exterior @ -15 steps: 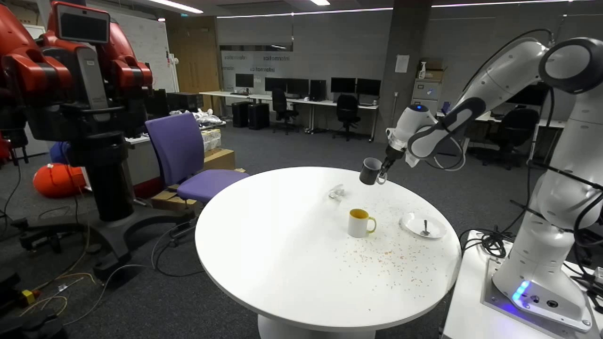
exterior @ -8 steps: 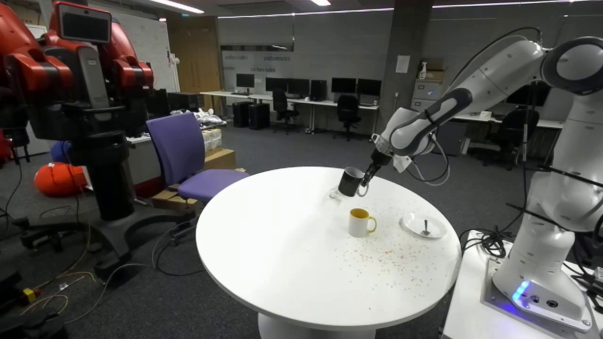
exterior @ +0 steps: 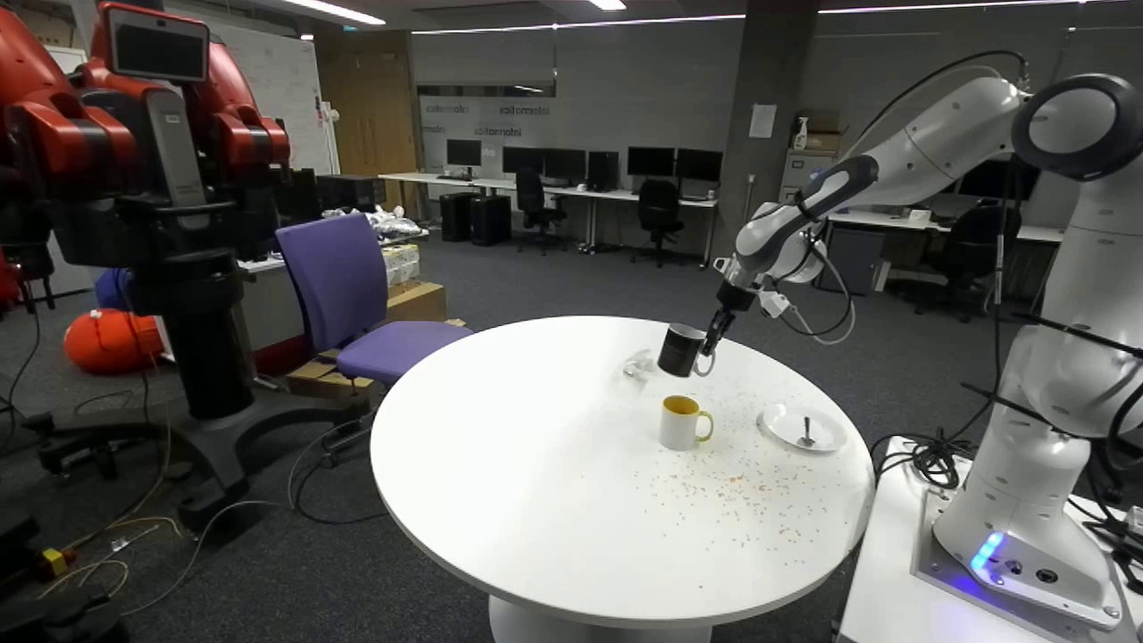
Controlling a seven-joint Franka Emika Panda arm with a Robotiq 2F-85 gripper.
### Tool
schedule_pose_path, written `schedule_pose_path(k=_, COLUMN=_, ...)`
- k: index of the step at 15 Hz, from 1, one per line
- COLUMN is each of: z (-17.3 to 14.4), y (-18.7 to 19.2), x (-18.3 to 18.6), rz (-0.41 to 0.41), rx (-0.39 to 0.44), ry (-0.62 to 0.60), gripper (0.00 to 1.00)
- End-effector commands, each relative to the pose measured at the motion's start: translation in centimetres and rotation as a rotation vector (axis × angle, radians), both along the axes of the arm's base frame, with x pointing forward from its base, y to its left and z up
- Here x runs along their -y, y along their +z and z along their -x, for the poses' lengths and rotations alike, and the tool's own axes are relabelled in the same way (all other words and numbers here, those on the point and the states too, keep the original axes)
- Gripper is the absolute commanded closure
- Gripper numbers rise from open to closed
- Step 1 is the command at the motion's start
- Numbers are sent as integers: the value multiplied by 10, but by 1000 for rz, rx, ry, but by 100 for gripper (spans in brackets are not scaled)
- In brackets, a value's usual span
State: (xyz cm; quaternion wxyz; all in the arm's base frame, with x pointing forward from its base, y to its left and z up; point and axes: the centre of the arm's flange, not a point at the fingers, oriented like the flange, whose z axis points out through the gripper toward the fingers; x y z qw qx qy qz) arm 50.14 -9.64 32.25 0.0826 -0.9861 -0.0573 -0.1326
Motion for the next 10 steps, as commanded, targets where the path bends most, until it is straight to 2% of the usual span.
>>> schedule_pose_path(k=1, z=-15, y=4, x=21, rz=1, rx=-83, ry=56, gripper=95)
schedule_pose_path(k=5, z=-30, y=-14, x=17, rz=60, rx=-180, ry=122, gripper=95)
schedule_pose_path(k=10, z=-49, y=-25, x=9, rz=208, rx=-226, ry=176, gripper=95)
